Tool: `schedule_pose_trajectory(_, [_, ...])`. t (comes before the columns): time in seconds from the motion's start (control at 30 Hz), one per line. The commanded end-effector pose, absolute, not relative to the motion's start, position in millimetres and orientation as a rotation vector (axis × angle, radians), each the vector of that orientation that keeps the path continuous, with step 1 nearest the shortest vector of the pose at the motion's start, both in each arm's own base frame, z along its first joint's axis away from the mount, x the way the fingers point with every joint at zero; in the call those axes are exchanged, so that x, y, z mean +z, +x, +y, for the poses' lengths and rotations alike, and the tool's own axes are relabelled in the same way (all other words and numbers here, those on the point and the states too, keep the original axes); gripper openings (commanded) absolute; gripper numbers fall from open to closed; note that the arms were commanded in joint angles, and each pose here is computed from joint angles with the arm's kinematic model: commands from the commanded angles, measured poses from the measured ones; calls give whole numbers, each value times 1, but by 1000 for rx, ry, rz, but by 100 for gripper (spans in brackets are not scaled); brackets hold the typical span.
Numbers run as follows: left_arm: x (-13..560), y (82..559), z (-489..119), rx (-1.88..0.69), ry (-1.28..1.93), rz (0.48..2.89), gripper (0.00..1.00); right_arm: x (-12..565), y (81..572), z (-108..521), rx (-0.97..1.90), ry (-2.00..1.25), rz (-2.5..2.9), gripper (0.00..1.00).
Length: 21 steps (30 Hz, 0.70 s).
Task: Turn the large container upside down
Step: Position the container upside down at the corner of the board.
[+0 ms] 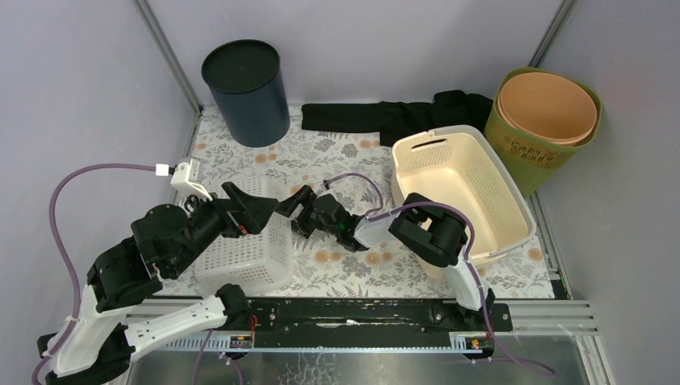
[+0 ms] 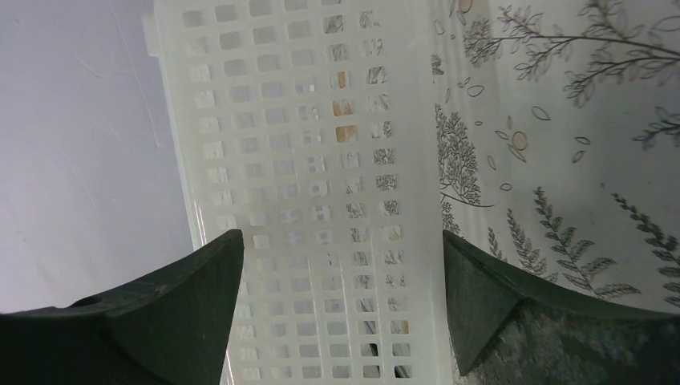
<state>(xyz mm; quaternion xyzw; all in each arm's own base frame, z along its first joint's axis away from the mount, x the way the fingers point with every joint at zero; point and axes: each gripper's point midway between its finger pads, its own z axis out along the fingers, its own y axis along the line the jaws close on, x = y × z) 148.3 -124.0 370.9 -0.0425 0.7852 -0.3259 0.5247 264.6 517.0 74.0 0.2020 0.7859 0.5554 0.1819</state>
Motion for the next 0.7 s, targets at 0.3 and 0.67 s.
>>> schedule_pose_trajectory(0.3, [372,148,-124,-793,-94,1861,100,47,283,501,1320,758,2185,62])
schedule_pose_trajectory(0.67, [377,145,-118,-798,-103,1845,100,57,295,543,1343,740,2111,62])
